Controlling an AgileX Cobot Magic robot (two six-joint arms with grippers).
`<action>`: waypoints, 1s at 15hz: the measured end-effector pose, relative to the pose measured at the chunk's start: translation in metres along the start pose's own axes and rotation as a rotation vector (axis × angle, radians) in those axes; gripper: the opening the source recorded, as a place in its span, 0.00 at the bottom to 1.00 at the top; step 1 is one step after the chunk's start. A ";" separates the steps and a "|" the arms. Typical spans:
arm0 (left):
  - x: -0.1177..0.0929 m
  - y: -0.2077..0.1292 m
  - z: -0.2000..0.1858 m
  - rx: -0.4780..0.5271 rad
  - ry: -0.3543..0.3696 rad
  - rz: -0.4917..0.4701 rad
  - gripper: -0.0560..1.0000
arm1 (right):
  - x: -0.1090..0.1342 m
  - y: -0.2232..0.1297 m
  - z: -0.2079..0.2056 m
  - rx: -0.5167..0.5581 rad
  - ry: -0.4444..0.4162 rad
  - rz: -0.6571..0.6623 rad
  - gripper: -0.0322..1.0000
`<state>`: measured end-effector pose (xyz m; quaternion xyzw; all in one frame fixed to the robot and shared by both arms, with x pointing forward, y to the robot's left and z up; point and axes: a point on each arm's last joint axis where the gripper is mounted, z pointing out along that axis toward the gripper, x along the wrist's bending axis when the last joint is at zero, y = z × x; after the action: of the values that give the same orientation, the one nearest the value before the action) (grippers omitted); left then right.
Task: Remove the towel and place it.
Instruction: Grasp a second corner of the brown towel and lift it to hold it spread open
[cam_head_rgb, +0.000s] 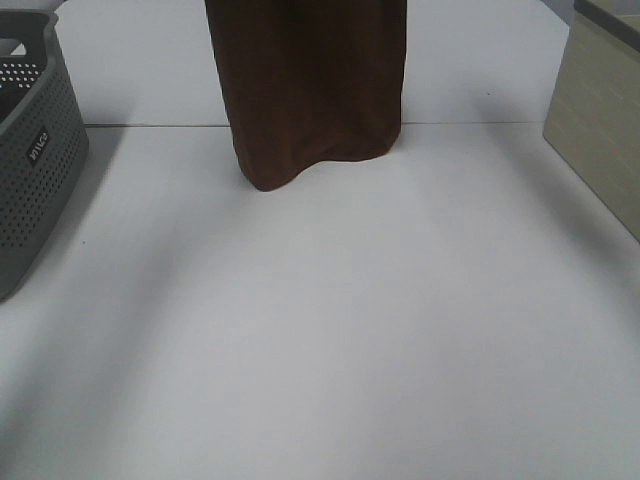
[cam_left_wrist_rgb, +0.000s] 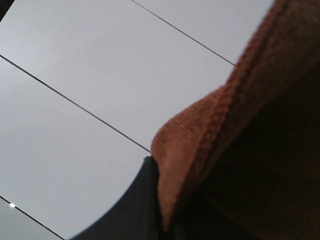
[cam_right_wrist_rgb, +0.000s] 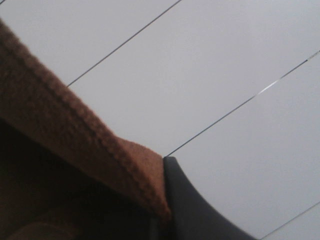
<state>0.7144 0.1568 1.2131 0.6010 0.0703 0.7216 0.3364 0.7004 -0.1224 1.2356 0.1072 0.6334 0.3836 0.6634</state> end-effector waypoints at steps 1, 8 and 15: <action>-0.009 -0.006 0.005 -0.024 0.024 -0.019 0.05 | -0.003 -0.012 0.004 0.000 -0.028 0.016 0.04; -0.038 -0.026 0.038 -0.136 0.185 -0.122 0.05 | -0.012 -0.053 0.017 -0.060 -0.191 0.120 0.04; -0.029 -0.048 0.051 -0.116 0.235 -0.117 0.05 | -0.009 -0.065 0.021 -0.104 -0.204 0.220 0.04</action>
<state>0.7819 0.1618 1.1783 0.4866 0.1022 0.7691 0.4015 0.7450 -0.1651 1.2049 0.1798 0.5264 0.4734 0.6830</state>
